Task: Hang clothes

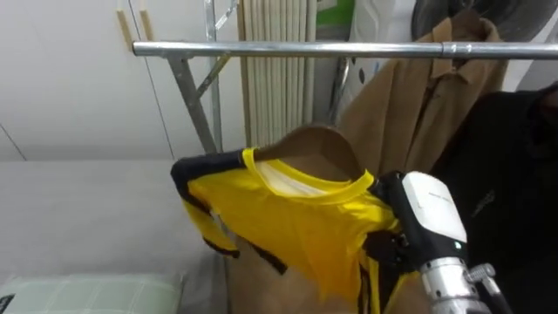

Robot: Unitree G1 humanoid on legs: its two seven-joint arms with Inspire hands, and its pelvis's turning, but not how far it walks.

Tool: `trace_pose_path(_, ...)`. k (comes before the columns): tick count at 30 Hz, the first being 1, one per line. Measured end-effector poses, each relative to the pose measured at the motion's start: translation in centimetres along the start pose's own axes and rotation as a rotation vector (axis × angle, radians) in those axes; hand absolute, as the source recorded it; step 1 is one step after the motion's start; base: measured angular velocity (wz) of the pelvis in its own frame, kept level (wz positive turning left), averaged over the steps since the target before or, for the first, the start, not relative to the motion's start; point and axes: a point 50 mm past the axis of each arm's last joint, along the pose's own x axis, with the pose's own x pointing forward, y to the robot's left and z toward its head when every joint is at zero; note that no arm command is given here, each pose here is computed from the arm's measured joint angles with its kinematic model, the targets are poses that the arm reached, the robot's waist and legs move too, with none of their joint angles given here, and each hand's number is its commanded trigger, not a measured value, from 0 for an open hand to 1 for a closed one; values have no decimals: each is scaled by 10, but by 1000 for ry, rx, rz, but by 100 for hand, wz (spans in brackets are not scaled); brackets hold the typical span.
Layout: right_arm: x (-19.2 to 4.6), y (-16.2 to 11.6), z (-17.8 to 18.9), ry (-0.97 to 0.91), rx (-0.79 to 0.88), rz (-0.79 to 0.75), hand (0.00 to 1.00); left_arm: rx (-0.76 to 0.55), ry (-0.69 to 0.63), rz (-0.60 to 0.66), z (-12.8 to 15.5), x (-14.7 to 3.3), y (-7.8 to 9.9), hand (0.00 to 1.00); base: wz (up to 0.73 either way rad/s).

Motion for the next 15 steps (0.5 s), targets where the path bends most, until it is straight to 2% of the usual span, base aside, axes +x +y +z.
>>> trace_pose_path(7, -4, 2, -2, 17, 18, 10, 100, -22, 69, -22, -17, 1, -4, 0, -45)
trace_pose_path(15, -4, 1, -3, 13, 4, 8, 100, -78, 91, -26, -20, 2, -3, 0, -11)
